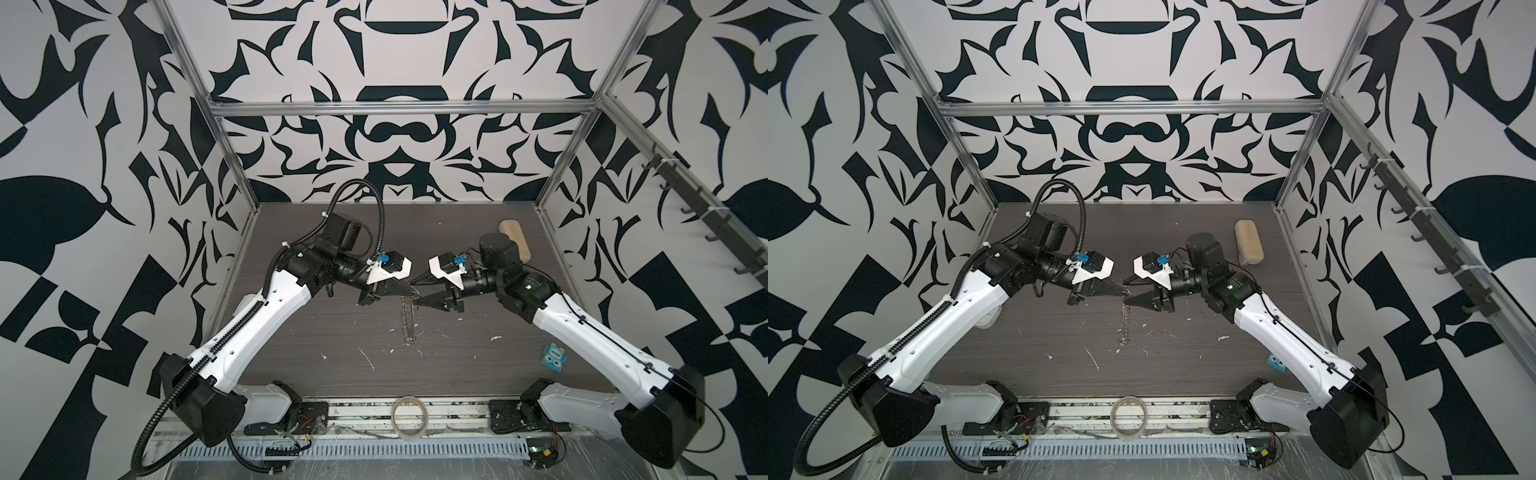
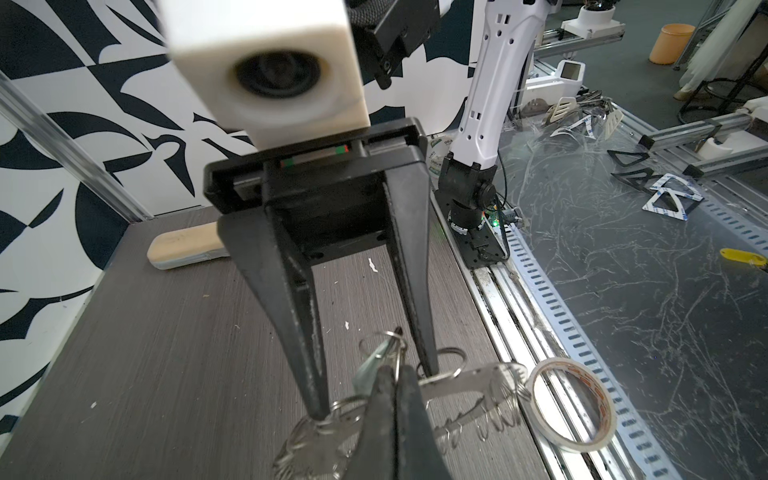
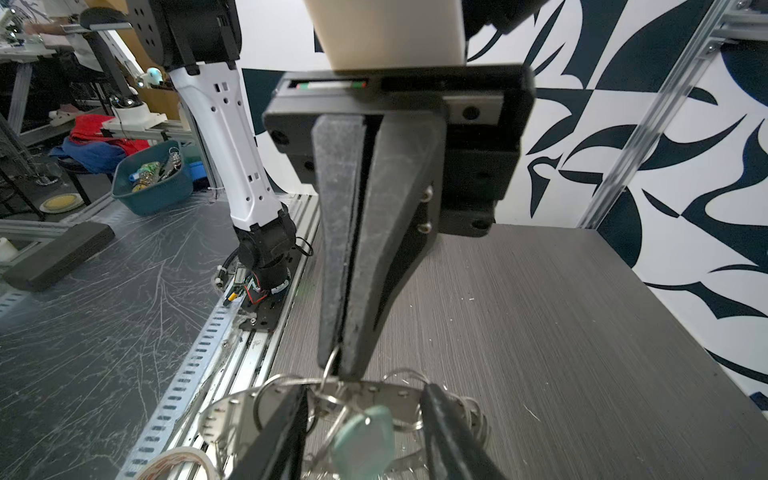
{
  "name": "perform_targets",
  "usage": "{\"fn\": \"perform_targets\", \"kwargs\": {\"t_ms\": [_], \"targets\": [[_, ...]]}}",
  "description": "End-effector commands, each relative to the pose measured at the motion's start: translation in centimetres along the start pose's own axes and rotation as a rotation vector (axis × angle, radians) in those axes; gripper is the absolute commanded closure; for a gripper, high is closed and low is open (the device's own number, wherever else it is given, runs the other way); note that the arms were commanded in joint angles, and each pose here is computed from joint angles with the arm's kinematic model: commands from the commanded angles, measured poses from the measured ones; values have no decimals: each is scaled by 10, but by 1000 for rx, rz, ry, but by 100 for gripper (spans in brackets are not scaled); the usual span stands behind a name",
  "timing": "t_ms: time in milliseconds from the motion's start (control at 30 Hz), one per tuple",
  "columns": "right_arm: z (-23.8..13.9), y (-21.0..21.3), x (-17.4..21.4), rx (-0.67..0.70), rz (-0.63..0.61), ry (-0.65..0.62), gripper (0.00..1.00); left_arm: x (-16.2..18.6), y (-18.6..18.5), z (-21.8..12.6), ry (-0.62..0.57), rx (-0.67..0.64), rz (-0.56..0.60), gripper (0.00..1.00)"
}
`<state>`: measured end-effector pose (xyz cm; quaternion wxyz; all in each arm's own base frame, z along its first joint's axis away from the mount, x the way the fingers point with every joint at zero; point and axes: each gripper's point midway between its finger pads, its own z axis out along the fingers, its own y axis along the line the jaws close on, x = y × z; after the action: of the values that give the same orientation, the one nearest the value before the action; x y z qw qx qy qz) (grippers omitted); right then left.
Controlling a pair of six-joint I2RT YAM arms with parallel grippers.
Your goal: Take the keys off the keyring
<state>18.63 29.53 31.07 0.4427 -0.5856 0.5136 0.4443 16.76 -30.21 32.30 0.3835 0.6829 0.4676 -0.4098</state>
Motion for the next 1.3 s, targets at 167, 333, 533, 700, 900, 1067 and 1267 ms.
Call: {"fn": "perform_targets", "kwargs": {"t_ms": [167,333,533,700,900,1067,1267], "targets": [[-22,6,-21,86,-137,95,46,-12,-5,-3,-35,25,30,100],[-38,9,-18,121,-197,249,44,-6,-5,-2,-9,34,31,100],[-43,16,-10,119,-433,464,50,3,-7,1,0,94,-15,100],[-35,24,-2,105,-756,607,52,9,-5,4,17,106,-11,100],[-37,21,-19,132,-952,630,65,11,-7,4,16,133,-24,100],[-35,20,-12,66,-972,682,71,10,-11,4,4,155,-40,100],[-25,24,-25,41,-950,621,71,9,-11,5,2,164,-48,100]]}}
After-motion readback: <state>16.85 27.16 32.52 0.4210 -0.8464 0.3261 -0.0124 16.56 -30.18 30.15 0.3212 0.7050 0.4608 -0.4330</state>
